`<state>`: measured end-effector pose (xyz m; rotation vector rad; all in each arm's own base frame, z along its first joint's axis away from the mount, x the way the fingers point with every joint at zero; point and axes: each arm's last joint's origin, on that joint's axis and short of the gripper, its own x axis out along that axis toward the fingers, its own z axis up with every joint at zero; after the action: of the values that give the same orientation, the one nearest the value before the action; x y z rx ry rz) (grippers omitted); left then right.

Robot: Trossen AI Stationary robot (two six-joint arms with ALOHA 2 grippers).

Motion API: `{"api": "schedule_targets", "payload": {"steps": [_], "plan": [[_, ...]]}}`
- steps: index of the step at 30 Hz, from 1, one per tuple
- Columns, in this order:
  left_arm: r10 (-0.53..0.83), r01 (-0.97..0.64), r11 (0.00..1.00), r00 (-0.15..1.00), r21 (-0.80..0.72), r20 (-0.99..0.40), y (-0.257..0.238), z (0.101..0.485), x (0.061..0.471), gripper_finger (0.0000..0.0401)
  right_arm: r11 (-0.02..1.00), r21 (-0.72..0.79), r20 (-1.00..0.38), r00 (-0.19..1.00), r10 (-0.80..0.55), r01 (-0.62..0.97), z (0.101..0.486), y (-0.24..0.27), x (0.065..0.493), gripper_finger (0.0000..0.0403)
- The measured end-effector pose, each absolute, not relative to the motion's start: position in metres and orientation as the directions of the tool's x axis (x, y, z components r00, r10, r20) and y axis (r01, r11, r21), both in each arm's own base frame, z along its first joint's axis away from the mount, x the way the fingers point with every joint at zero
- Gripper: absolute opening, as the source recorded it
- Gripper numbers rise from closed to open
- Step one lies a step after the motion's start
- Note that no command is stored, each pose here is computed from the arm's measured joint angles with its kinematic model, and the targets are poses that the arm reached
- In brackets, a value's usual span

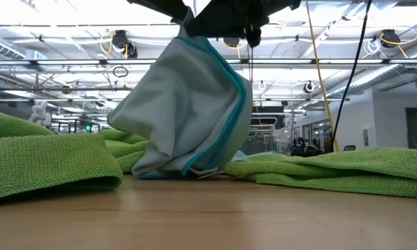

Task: Fold microfiber towels
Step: Fold the bottom blue microfiber towel

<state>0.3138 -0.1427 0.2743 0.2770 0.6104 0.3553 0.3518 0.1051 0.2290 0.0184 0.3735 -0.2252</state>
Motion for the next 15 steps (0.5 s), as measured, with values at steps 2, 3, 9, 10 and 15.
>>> {"api": "schedule_targets", "payload": {"steps": [2, 3, 9, 10, 15], "plan": [[0.402, -0.237, 0.903, 0.764, 0.359, -0.506, -0.143, 0.274, 0.314, 0.0005, 0.974, -0.019, -0.367, 0.905, -0.216, 0.225, 0.229, 0.105, 0.352, 0.0010], [0.402, -0.235, 0.902, 0.764, 0.362, -0.505, -0.143, 0.274, 0.314, 0.0008, 0.974, -0.020, -0.369, 0.904, -0.217, 0.225, 0.228, 0.105, 0.352, 0.0009], [0.399, -0.230, 0.903, 0.763, 0.364, -0.508, -0.143, 0.271, 0.313, 0.0078, 0.965, -0.071, -0.378, 0.889, -0.259, 0.251, 0.231, 0.108, 0.345, 0.0004], [0.401, -0.227, 0.901, 0.759, 0.369, -0.513, -0.142, 0.269, 0.312, 0.0094, 0.961, -0.088, -0.381, 0.883, -0.275, 0.262, 0.234, 0.108, 0.342, 0.0004], [0.407, -0.252, 0.903, 0.757, 0.347, -0.512, -0.142, 0.268, 0.312, 0.0162, 0.942, -0.156, -0.389, 0.858, -0.335, 0.297, 0.243, 0.112, 0.328, 0.0003]]}}
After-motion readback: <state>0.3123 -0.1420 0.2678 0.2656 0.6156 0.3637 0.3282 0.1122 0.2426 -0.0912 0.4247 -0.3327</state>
